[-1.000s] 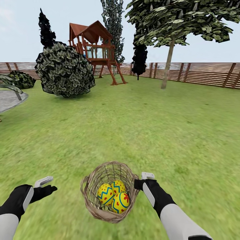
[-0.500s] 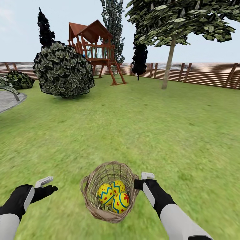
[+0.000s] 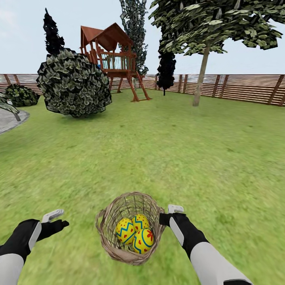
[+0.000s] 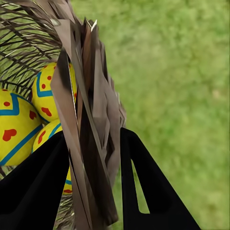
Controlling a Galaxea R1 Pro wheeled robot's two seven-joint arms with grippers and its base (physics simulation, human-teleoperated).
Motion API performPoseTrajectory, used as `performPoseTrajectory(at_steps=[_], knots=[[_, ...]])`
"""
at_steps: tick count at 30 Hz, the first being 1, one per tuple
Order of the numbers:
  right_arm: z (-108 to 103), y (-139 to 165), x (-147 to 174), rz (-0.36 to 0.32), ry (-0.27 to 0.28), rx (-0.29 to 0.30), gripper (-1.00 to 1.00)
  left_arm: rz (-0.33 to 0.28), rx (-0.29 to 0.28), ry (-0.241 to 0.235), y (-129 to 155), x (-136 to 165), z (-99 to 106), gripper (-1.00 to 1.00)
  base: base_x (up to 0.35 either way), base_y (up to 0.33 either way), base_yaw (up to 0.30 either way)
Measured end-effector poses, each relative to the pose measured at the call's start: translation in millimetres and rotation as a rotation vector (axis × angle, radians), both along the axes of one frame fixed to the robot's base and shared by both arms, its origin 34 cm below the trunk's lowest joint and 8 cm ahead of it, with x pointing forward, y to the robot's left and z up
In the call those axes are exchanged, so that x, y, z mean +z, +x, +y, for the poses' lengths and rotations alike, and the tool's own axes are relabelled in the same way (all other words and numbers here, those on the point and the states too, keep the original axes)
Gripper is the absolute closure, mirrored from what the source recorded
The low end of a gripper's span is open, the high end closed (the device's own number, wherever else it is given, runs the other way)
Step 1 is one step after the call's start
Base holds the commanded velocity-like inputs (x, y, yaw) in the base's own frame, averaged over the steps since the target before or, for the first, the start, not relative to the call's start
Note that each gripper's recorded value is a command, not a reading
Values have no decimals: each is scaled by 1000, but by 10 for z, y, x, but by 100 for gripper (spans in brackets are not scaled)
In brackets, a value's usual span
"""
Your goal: Take the three Easter eggs out of the wicker basket on the lawn in the garden, then place them on the lawn next to a single tree (choose any tree) so that all three eggs are next to the same tree and none are left in the basket.
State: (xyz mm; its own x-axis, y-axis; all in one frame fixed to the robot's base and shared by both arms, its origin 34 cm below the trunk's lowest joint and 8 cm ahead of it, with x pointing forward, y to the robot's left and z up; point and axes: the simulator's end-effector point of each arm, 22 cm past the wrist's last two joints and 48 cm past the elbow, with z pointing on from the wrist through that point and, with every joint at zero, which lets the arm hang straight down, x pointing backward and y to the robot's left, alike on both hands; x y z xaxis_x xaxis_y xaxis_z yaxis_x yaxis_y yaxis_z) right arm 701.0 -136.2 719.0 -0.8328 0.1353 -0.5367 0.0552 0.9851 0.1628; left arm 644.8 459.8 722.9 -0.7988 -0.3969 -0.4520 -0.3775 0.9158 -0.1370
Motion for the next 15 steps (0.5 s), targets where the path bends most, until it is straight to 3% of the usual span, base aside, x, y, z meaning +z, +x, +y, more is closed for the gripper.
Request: performPoseTrajectory(at_steps=[15], knots=[[0,-18,-21,5,-2,0,100,0,-1,-1,0,-1,-3,-100,288,0,0]])
